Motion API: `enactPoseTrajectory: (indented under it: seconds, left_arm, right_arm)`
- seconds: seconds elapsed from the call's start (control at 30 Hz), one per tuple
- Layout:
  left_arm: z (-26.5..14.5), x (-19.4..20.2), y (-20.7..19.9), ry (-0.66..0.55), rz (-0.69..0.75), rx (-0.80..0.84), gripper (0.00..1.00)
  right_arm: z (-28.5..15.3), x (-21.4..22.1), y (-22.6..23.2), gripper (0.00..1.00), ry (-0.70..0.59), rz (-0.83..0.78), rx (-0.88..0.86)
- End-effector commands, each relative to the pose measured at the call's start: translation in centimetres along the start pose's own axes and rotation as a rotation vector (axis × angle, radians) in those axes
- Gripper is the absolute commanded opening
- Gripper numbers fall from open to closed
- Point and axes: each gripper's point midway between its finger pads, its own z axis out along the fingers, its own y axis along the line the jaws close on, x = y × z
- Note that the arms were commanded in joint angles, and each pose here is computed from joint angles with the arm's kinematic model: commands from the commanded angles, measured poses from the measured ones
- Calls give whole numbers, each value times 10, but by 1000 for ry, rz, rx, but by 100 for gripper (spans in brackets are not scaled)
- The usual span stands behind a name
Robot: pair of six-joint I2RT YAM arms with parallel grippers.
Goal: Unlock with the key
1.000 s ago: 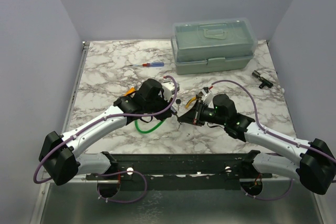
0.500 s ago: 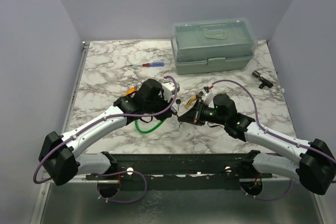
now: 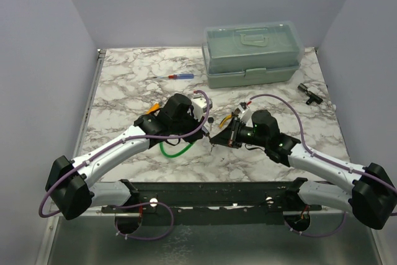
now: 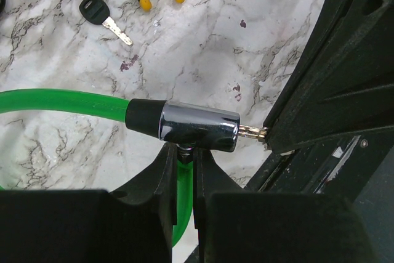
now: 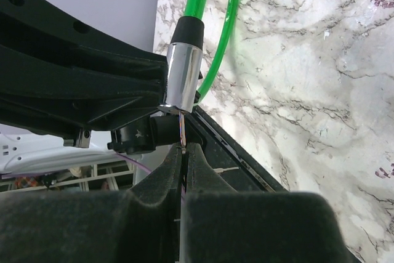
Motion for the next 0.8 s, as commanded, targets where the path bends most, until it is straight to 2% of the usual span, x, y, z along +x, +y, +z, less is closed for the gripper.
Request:
enactPoseTrajectory:
  seconds: [0.0, 0.77]
  left_arm:
    - [-7, -14, -8, -67, 45, 20, 0]
    - [-7, -10, -11, -69, 100, -21, 0]
  right_arm:
    - [3, -7, 4, 0, -12, 12, -4]
    - [-2, -8, 6, 0, 1, 70, 36]
